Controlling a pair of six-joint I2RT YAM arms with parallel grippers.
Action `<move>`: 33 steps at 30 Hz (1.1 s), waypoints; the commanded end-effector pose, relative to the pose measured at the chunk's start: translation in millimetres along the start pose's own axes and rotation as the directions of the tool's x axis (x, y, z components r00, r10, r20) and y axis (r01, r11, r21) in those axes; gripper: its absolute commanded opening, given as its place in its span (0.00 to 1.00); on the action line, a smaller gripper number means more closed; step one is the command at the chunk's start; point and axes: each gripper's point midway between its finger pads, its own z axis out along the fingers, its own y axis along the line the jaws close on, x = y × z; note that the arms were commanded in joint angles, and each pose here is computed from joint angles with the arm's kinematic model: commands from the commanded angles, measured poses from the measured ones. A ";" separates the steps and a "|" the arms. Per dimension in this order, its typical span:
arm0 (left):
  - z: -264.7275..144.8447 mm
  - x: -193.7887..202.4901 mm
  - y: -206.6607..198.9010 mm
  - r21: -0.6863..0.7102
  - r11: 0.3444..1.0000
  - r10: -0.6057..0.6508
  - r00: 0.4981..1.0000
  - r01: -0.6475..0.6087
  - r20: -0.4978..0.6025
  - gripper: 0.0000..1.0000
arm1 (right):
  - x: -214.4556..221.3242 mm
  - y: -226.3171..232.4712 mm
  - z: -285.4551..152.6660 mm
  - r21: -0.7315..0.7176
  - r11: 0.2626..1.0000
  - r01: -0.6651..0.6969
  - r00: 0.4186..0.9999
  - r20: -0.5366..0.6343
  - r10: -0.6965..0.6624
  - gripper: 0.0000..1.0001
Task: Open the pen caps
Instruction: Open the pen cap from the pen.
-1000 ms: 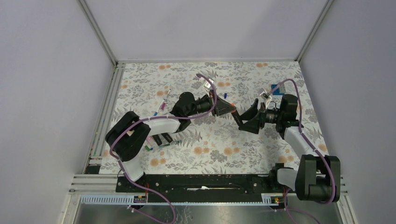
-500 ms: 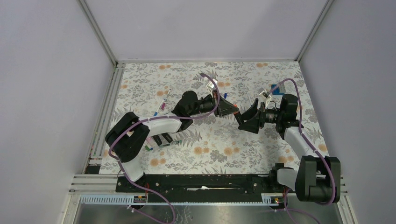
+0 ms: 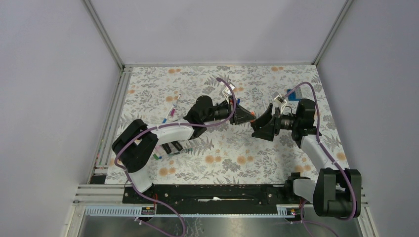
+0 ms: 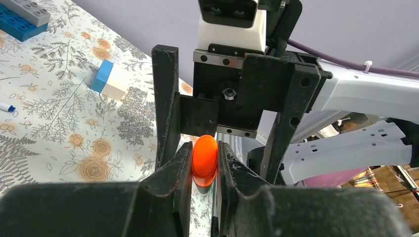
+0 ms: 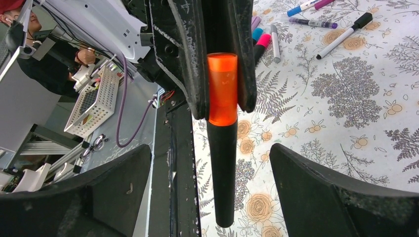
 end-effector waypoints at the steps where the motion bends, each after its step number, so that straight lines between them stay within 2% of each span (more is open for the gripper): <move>1: 1.4 -39.7 -41.7 0.099 0.990 0.094 0.992 -0.102 0.087 0.00 | -19.4 11.9 0.8 -0.016 0.995 0.101 0.995 0.005 -0.101 0.95; 9: -0.7 -34.1 -42.8 0.128 0.988 0.074 0.993 -0.086 0.094 0.00 | -20.4 9.9 1.2 -0.003 0.995 0.096 0.995 0.009 -0.096 0.92; 14: -1.5 -32.3 -47.8 0.161 0.984 0.064 0.994 -0.079 0.092 0.00 | -24.1 5.1 1.7 0.005 0.998 0.070 0.997 0.015 -0.070 0.79; 16: -3.4 -30.3 -47.8 0.161 0.984 0.068 0.994 -0.081 0.088 0.00 | -27.0 6.0 1.9 0.005 0.997 0.071 0.997 0.017 -0.071 0.71; 21: -5.2 -22.6 -45.1 0.160 0.984 0.070 0.995 -0.080 0.066 0.00 | -32.2 4.8 2.3 0.020 0.998 0.054 0.998 0.027 -0.055 0.40; 22: -5.1 -21.7 -44.4 0.162 0.984 0.069 0.996 -0.078 0.062 0.00 | -33.3 4.2 2.4 0.022 0.998 0.057 0.998 0.029 -0.057 0.30; 23: -4.5 -20.8 -45.6 0.170 0.982 0.070 0.996 -0.079 0.056 0.00 | -33.7 5.0 2.4 0.016 0.998 0.054 0.998 0.027 -0.055 0.14; 24: -3.8 -21.2 -46.0 0.175 0.981 0.071 0.996 -0.079 0.055 0.00 | -33.3 6.2 2.2 0.007 0.999 0.053 0.998 0.023 -0.053 0.03; 25: -3.3 -24.6 -47.7 0.179 0.980 0.078 0.995 -0.088 0.063 0.00 | -32.0 7.3 2.0 0.001 0.999 0.051 0.998 0.020 -0.051 0.00; 28: -8.6 -55.8 -42.1 0.133 0.983 0.110 0.983 -0.129 0.145 0.00 | -23.2 7.0 1.8 -0.009 0.998 0.060 0.998 0.011 -0.059 0.00; 33: -39.0 -155.1 -34.0 0.065 0.970 0.198 0.913 -0.236 0.356 0.00 | -12.2 -4.5 2.3 -0.005 1.000 0.008 1.000 0.002 -0.008 0.00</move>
